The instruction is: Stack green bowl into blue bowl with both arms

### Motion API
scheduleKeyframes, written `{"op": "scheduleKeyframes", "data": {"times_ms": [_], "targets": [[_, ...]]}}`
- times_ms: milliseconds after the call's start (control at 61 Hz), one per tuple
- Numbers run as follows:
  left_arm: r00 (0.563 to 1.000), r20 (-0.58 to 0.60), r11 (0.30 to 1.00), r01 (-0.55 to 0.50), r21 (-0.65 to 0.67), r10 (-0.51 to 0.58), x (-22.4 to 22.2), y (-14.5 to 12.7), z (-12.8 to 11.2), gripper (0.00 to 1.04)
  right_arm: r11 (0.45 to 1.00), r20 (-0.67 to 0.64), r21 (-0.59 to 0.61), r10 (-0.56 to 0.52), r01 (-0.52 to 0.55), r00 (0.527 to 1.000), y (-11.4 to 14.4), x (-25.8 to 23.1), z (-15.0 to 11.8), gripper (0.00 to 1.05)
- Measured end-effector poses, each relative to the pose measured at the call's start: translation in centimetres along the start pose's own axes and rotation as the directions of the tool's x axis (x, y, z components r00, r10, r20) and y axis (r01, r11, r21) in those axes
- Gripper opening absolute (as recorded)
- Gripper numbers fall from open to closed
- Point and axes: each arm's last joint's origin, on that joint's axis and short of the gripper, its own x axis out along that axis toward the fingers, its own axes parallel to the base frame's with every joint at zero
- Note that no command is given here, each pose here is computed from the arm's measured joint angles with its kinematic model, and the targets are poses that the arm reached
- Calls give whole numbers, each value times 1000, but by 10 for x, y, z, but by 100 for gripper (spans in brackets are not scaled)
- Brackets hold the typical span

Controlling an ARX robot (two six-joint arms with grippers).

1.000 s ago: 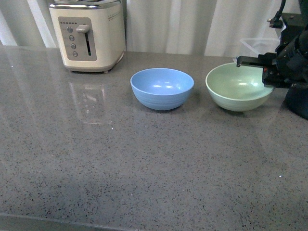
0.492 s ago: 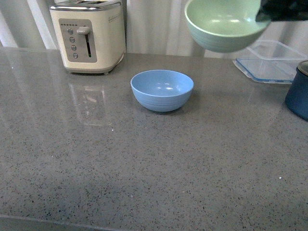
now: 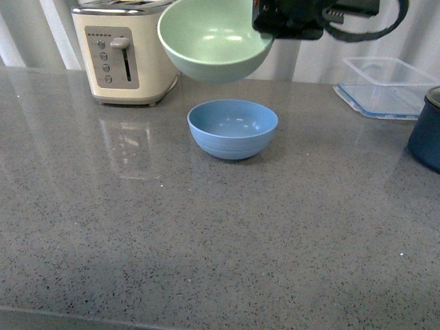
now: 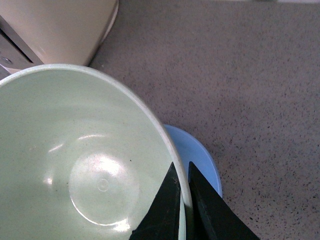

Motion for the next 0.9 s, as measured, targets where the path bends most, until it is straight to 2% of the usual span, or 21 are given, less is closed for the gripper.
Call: {"op": "scheduleKeyframes", "data": {"times_ms": [295, 525, 656, 754, 836, 852, 902], "targets": [[1000, 0, 1000, 0, 0, 0, 0, 0, 0, 98, 998, -66, -2, -70, 70, 995, -9, 32, -20, 2], [1000, 0, 1000, 0, 0, 0, 0, 0, 0, 98, 994, -71, -2, -106, 106, 992, -19, 40, -24, 2], [1000, 0, 1000, 0, 0, 0, 0, 0, 0, 98, 996, -42, 8, -87, 88, 995, -23, 38, -20, 29], [1000, 0, 1000, 0, 0, 0, 0, 0, 0, 98, 999, 0, 28, -27, 27, 1000, -23, 24, -18, 46], [1000, 0, 1000, 0, 0, 0, 0, 0, 0, 98, 995, 90, 57, 82, -87, 993, -25, -10, -11, 64], [1000, 0, 1000, 0, 0, 0, 0, 0, 0, 98, 990, 139, 63, 119, -128, 983, -26, -25, -8, 70], [1000, 0, 1000, 0, 0, 0, 0, 0, 0, 98, 981, 221, 53, 171, -187, 960, -28, -48, -5, 77]]}}
